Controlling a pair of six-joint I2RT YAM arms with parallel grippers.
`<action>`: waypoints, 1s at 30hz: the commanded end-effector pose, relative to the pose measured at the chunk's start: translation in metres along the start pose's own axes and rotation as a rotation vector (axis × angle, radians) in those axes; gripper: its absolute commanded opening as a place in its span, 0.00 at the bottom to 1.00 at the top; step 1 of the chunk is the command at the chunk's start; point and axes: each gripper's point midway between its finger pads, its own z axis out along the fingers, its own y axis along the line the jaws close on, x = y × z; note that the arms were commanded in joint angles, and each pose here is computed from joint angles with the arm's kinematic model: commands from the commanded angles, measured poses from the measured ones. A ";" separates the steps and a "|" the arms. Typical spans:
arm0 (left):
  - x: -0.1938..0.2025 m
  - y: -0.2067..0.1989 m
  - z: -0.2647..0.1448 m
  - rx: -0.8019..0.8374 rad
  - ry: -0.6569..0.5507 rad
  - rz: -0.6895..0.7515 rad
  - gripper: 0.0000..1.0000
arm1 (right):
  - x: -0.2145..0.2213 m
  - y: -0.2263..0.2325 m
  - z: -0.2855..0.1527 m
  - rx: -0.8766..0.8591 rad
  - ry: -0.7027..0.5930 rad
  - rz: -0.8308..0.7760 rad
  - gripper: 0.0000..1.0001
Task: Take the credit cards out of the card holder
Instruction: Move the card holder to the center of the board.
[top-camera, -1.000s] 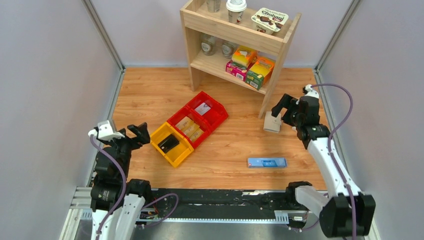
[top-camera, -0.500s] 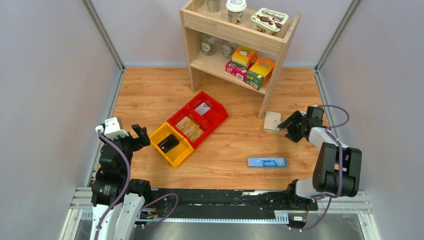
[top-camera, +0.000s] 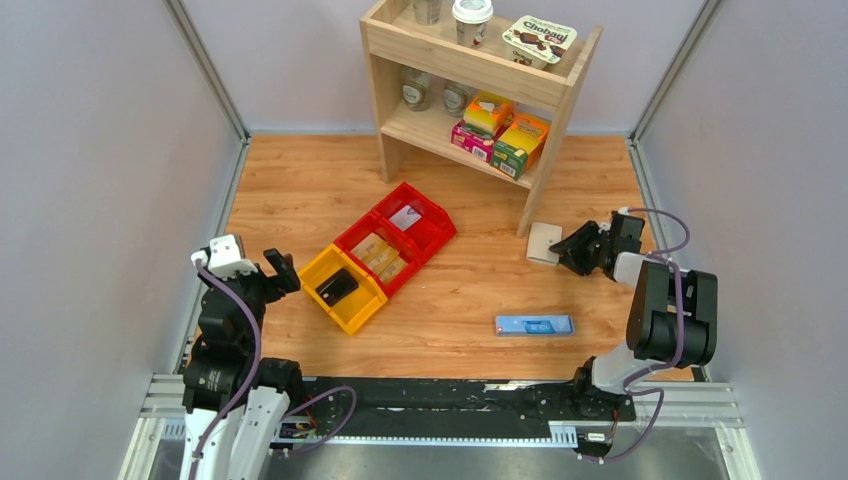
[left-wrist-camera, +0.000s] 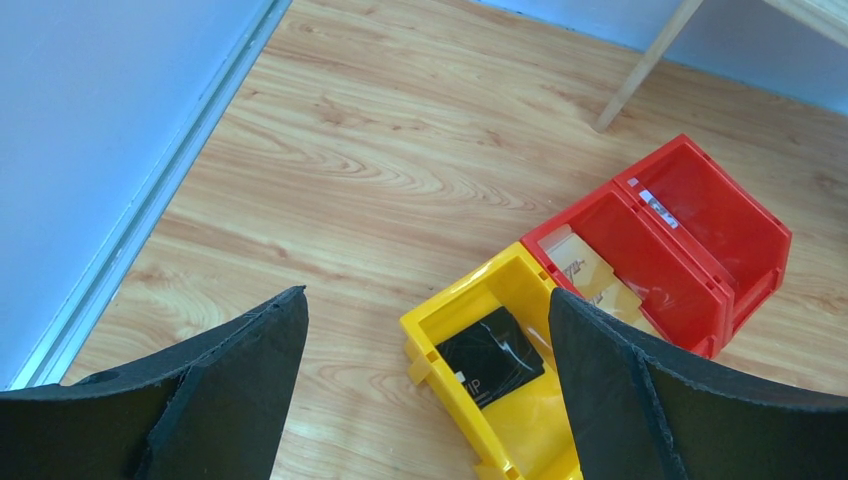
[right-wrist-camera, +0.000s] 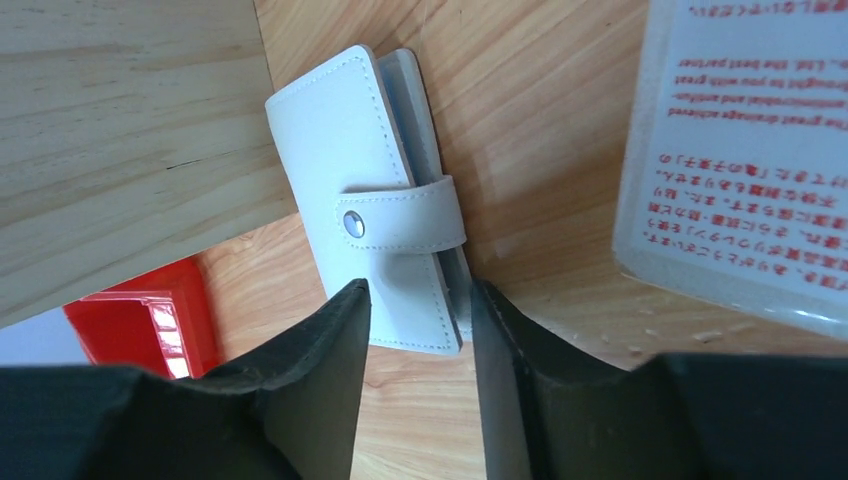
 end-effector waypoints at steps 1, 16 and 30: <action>-0.009 0.003 -0.003 -0.015 -0.023 0.018 0.97 | -0.006 0.016 0.003 -0.103 -0.013 -0.018 0.41; -0.007 0.007 -0.002 -0.035 -0.017 0.021 0.97 | -0.005 0.031 0.001 -0.206 -0.011 0.013 0.22; -0.001 0.003 0.003 -0.023 0.024 0.030 0.97 | 0.002 0.025 0.014 -0.234 0.011 0.067 0.22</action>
